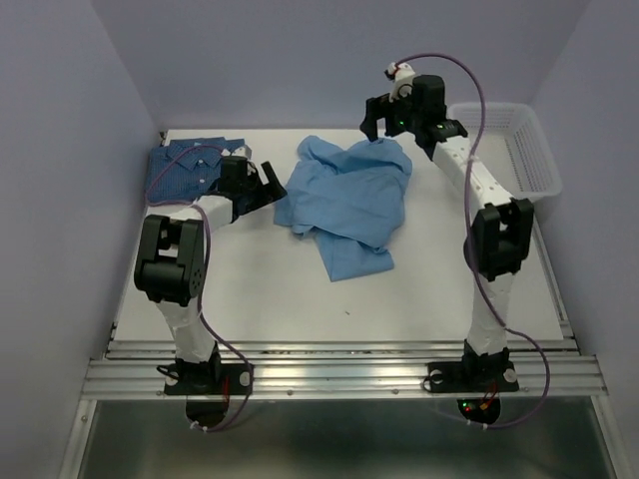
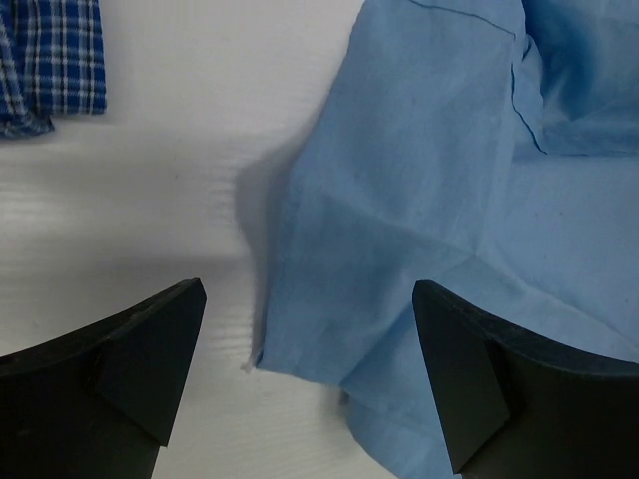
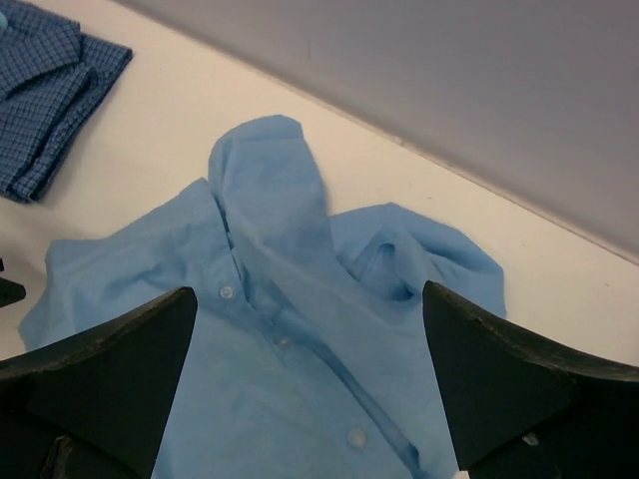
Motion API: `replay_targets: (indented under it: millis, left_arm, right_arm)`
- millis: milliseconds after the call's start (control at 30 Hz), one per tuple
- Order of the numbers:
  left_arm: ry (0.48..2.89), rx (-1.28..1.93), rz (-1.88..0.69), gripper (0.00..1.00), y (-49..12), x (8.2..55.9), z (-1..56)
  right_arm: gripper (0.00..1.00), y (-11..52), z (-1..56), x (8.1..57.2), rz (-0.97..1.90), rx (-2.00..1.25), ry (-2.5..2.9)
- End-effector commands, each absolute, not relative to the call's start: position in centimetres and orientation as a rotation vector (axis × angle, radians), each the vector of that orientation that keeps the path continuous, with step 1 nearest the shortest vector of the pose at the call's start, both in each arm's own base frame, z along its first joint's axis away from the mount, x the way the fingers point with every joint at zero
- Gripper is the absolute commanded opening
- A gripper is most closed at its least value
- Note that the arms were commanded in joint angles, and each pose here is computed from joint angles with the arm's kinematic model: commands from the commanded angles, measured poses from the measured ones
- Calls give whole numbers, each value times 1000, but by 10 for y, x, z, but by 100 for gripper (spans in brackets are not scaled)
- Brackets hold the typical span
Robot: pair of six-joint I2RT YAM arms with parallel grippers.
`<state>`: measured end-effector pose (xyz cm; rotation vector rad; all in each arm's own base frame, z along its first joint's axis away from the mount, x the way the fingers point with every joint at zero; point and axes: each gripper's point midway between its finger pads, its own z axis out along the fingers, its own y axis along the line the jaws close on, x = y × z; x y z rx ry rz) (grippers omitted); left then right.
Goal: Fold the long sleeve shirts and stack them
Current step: Move the shirt to the center of the board, then flatten the shirt out
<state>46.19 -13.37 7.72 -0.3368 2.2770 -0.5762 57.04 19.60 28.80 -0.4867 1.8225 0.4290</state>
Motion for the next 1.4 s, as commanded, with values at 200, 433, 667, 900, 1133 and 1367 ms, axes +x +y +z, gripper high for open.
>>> replay_targets:
  millis: [200,433,667,900,1133,1367]
  left_arm:
    - [2229,-98,-639,99,-155,515,78]
    - [2231,-42,-750,90,-174,529,68]
    - [2221,10,-830,19,-185,526,72]
    - [2186,38,-859,0,-187,513,88]
    - [2154,-21,-775,0,-172,504,110]
    - [2007,-127,-544,0,-134,505,187]
  right_arm:
    - [100,311,248,635,434,-680,1594]
    - [100,336,184,666,473,-593,1572]
    - [100,323,117,669,381,-624,1693]
    - [62,300,107,674,222,-621,1735]
    - [1,284,136,679,144,-535,1725]
    - [1,247,281,658,68,-312,1576]
